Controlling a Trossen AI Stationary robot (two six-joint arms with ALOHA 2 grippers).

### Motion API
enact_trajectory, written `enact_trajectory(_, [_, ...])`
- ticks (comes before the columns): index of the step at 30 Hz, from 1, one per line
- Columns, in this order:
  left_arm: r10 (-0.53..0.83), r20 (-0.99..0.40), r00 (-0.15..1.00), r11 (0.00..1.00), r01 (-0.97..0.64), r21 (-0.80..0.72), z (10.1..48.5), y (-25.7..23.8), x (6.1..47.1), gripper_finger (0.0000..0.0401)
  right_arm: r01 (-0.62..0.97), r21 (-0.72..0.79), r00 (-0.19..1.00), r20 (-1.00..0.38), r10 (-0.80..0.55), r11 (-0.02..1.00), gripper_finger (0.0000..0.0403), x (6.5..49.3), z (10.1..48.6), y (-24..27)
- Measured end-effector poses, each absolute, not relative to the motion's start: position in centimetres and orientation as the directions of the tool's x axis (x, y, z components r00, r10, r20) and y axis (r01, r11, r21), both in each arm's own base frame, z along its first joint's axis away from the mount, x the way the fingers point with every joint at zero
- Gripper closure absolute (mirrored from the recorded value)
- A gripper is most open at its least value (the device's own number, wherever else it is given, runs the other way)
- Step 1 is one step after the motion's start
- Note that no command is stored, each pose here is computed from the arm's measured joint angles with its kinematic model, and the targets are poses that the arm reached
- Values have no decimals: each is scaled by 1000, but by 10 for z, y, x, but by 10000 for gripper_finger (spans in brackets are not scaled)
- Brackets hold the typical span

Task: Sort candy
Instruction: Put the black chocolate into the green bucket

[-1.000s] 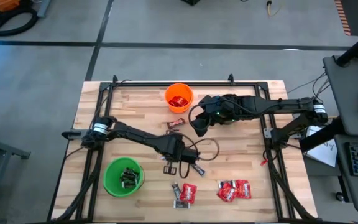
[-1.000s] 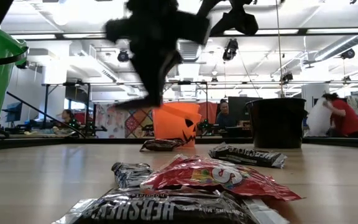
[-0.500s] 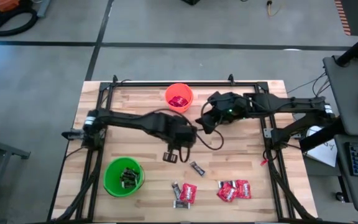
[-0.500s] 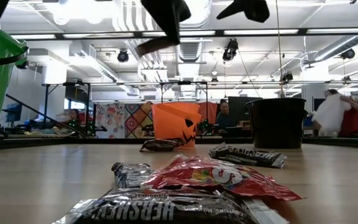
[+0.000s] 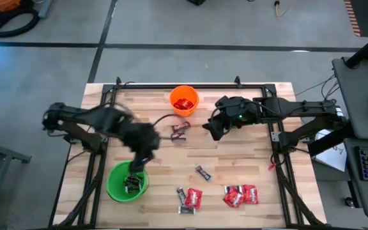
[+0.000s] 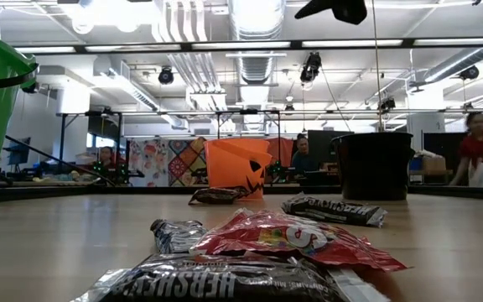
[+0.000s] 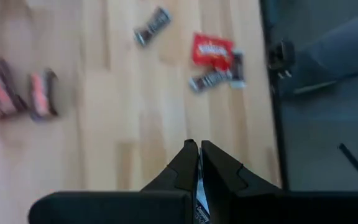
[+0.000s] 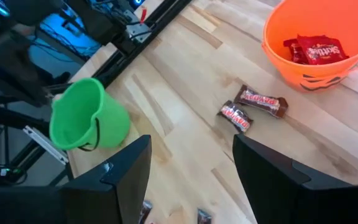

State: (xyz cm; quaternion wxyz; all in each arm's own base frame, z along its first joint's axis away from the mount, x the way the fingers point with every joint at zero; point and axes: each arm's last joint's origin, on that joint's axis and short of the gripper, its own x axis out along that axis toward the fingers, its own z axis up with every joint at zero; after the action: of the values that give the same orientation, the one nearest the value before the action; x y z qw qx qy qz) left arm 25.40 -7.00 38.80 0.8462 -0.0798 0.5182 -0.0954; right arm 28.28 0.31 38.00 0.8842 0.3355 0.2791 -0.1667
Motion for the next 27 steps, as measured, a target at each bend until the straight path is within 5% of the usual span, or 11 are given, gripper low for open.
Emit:
enact_trajectory(9, [-244,-870,428,957,-41,-289,343,-103,192,401,480,480,772,-629,-94,734,184,291,372,7])
enact_trajectory(18, [-224,-914,339,955,-110,-274,287,-117,187,401,486,466,753,-653,-84,740,184,299,364,8])
enact_trajectory(27, [-242,-927,287,948,-135,-289,280,-122,190,398,482,484,755,-652,-65,730,184,298,364,10])
